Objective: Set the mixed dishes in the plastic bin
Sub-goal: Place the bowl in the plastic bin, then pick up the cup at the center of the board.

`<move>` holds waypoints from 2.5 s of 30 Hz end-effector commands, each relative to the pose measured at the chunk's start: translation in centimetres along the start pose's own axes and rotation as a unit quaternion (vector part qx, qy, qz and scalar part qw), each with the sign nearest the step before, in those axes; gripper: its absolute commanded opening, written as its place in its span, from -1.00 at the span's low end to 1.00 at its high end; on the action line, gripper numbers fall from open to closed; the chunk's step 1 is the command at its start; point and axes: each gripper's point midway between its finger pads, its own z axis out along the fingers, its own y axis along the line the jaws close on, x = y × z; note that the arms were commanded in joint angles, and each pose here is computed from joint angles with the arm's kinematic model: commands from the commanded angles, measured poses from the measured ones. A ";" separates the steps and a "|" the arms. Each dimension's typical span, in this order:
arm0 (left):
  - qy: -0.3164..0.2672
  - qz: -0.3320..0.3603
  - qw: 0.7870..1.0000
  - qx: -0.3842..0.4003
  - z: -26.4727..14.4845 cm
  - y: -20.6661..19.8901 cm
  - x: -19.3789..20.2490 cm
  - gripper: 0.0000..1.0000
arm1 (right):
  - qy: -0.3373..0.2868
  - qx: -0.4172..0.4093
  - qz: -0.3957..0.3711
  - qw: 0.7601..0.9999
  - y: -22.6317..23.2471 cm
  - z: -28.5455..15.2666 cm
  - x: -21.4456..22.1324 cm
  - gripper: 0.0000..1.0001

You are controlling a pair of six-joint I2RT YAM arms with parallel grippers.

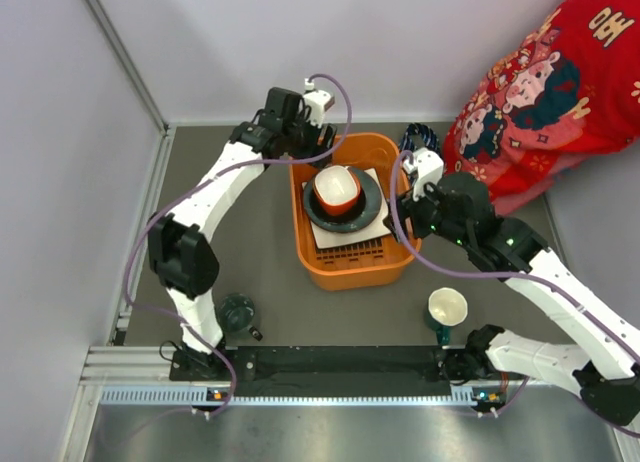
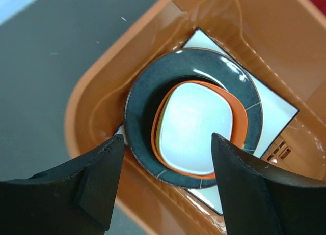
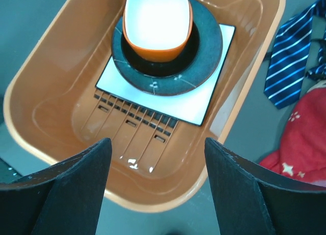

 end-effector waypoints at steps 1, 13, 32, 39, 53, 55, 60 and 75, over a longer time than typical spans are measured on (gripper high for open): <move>-0.097 -0.018 0.994 -0.052 -6.6 0.3 -5.0 0.49 | -0.004 -0.015 0.059 0.998 0.7 -1.6 0.2 0.45; -0.099 -0.118 0.979 -0.133 -12.9 0.8 0.8 0.50 | 0.095 0.086 0.153 0.980 1.1 -2.4 6.9 0.42; -0.068 -0.190 0.965 -0.165 -18.3 -0.7 9.9 0.45 | 0.186 0.187 0.228 0.937 1.5 -6.6 16.5 0.29; -0.053 -0.195 0.964 -0.170 -18.4 -0.6 10.8 0.44 | 0.205 0.188 0.244 0.929 1.8 -6.4 19.0 0.18; -0.037 -0.196 0.963 -0.181 -19.5 -0.7 12.1 0.43 | 0.215 0.200 0.269 0.917 1.6 -5.7 22.6 -0.13; -0.036 -0.199 0.962 -0.182 -19.8 -0.8 12.4 0.43 | 0.216 0.197 0.265 0.919 1.8 -5.2 22.9 -0.14; -0.034 -0.205 0.960 -0.185 -20.1 -0.8 13.1 0.43 | 0.229 0.186 0.258 0.920 2.5 -4.4 23.7 -0.32; -0.032 -0.196 0.961 -0.192 -19.5 -0.4 13.2 0.45 | 0.144 0.180 0.283 0.931 0.7 -8.2 15.9 -1.00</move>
